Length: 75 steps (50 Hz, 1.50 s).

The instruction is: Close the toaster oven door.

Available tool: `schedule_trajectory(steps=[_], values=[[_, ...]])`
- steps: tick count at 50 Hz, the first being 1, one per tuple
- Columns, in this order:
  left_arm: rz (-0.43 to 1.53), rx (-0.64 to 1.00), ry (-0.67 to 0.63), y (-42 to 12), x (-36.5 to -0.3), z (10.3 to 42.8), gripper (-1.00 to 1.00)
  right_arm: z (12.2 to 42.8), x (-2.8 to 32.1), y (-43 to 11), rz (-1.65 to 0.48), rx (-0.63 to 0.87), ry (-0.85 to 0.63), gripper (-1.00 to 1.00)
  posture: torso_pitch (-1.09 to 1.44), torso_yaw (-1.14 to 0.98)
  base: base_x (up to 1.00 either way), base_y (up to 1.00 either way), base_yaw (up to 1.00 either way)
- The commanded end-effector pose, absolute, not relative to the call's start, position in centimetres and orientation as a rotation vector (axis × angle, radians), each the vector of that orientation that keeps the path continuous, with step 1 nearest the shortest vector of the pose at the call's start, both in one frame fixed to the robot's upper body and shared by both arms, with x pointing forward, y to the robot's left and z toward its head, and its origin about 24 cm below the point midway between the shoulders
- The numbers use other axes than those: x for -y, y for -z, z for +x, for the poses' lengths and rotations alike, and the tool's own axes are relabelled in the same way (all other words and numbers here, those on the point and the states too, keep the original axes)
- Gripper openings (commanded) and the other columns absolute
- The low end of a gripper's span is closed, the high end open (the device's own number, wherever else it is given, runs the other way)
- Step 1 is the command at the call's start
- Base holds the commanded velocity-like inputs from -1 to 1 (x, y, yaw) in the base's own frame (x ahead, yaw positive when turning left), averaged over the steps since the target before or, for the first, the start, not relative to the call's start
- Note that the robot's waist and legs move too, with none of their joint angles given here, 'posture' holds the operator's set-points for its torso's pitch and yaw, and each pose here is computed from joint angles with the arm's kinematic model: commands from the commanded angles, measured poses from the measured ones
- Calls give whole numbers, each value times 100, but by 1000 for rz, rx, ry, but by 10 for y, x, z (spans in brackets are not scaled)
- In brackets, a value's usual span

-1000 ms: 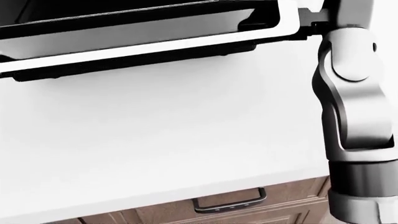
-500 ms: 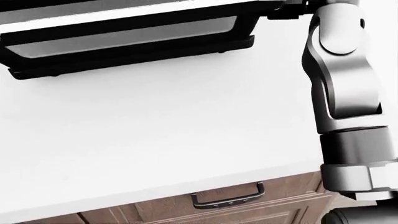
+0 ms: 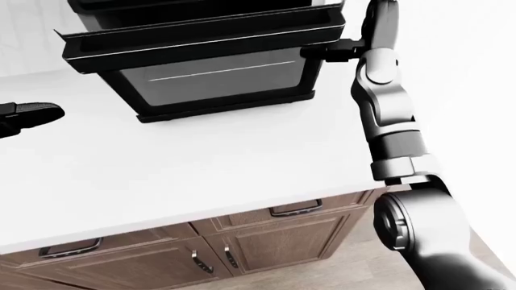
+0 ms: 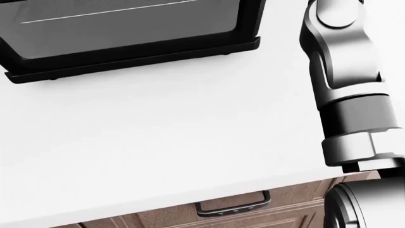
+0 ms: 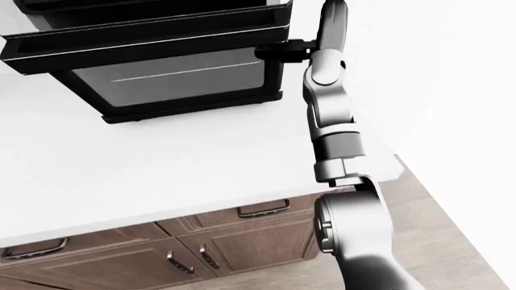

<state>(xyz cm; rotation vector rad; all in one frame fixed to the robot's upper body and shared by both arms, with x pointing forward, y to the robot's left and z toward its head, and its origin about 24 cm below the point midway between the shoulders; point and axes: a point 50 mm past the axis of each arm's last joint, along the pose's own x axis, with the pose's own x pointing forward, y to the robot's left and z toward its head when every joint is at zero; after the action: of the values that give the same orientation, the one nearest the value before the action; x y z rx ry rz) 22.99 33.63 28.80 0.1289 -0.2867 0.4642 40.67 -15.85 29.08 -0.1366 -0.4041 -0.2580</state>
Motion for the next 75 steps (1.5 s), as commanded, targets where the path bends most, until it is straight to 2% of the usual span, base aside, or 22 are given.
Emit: schedule_trajectory(steps=[1,49,63,75], values=[[157,364,-474,-303,-334,223,100,397,155,-327,-108,553,258,100,0,0,0,0,0],[137,278,-254,-266,-267,224,100,403,147,-348,-98,585,250,100,0,0,0,0,0],[86,239,-128,-250,-232,227,100,403,147,-348,-93,585,250,100,0,0,0,0,0],[67,269,-29,-265,-208,242,100,402,148,-351,-87,590,251,100,0,0,0,0,0]])
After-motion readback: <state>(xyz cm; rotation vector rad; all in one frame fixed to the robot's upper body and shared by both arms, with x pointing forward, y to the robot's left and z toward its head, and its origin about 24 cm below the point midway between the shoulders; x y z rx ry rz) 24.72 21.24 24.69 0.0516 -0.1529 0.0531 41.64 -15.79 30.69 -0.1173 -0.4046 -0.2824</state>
